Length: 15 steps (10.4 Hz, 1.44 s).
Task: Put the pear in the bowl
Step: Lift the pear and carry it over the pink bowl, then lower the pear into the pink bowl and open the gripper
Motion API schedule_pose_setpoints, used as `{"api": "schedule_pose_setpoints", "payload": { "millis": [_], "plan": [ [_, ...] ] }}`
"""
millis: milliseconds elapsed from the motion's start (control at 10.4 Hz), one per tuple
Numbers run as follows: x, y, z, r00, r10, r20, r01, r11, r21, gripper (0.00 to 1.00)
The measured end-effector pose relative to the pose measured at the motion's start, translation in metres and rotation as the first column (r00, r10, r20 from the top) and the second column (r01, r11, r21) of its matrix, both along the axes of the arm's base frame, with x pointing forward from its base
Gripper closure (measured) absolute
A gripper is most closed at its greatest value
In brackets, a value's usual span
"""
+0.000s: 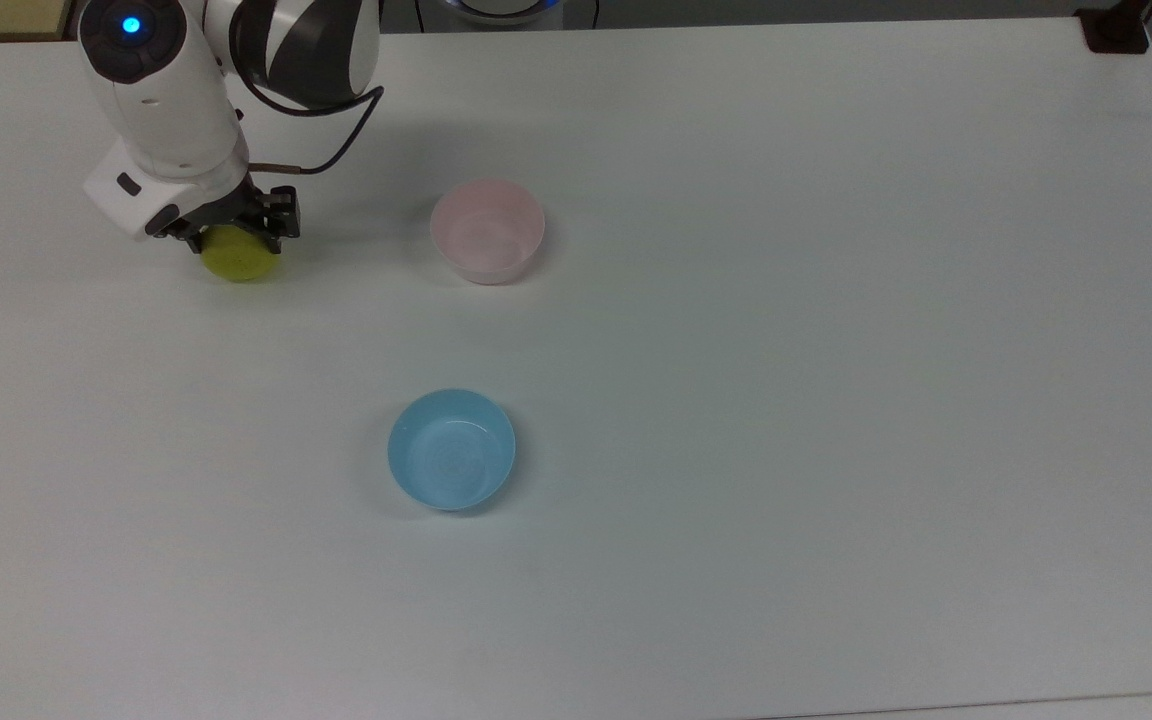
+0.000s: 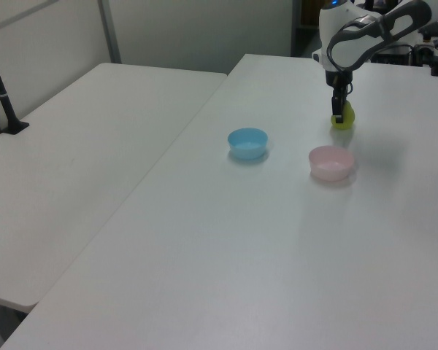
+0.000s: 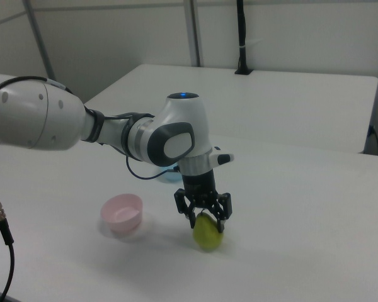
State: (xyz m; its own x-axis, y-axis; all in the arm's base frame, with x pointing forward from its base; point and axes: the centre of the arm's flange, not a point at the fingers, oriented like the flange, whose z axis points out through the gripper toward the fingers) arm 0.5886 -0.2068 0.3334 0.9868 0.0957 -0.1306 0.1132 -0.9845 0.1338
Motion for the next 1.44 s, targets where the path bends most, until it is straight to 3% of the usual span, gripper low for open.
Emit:
{"api": "schedule_pose_setpoints", "payload": {
  "millis": [287,479,861,1149,1436],
  "plan": [
    [-0.003,-0.007,0.013,1.000,-0.010,0.014,0.010,1.000,0.000,0.22],
    [-0.014,0.000,0.056,1.000,-0.017,0.004,0.017,1.000,0.021,0.22],
    [-0.016,0.137,0.112,0.999,-0.006,-0.045,0.007,0.999,0.039,0.22],
    [-0.022,0.228,0.090,0.997,-0.047,-0.063,0.048,0.999,0.008,0.22],
    [-0.022,0.258,0.038,0.999,-0.031,-0.028,0.031,1.000,0.000,0.22]
  ]
}}
